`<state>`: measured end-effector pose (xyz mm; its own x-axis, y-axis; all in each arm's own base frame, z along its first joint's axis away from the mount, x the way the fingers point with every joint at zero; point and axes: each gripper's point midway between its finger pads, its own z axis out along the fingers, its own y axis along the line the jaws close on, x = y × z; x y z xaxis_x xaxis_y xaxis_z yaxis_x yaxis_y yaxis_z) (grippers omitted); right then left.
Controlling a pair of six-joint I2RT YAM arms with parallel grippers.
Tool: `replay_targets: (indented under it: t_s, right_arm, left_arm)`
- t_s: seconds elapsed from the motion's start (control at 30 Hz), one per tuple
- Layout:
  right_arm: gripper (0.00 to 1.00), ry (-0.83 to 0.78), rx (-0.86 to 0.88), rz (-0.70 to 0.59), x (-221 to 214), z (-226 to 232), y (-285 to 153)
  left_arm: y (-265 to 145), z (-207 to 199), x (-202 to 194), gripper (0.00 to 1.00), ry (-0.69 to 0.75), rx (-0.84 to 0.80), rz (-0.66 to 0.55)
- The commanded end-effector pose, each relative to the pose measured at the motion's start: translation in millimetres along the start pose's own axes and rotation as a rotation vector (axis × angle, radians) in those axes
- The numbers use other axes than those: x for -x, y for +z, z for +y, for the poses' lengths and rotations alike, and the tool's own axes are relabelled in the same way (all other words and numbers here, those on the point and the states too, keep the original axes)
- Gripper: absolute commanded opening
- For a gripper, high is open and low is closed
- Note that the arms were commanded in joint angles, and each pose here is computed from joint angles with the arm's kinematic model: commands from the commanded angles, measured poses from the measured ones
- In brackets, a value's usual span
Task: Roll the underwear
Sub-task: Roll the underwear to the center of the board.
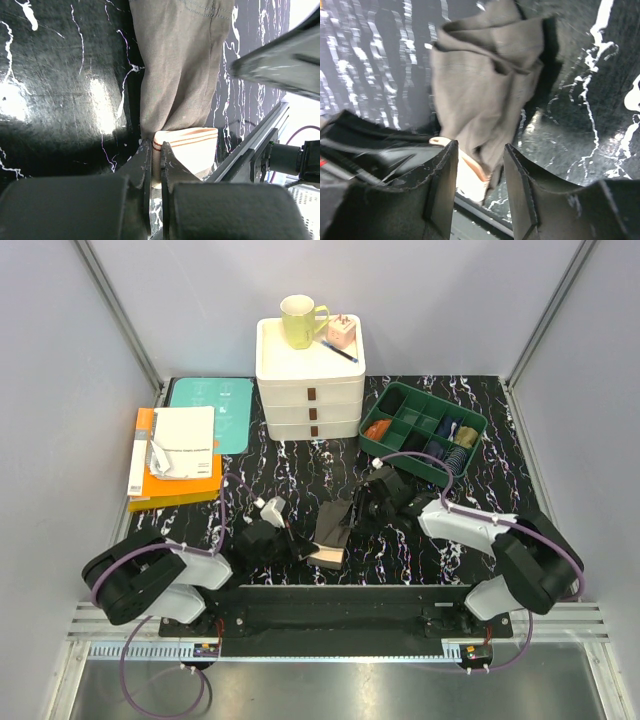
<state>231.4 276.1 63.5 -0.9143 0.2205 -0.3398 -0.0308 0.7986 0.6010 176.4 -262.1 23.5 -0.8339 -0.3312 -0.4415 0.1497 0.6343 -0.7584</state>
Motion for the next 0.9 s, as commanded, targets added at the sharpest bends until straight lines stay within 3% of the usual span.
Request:
replay_targets:
  t_s: [0.0, 0.53, 0.87]
  right_arm:
    - [0.48, 0.012, 0.008, -0.005, 6.5, 3.7, 9.6]
    - [0.47, 0.040, 0.088, 0.038, 2.2, 20.9, 12.0]
    - [0.46, 0.010, 0.015, -0.017, 13.2, 17.1, -11.2]
  left_arm:
    - [-0.1, -0.6, 4.9, 0.00, 0.046, 0.020, -0.028]
    - [1.4, -4.1, 3.1, 0.00, 0.067, 0.034, -0.027]
    - [1.8, -3.7, 1.0, 0.00, 0.071, 0.043, -0.018]
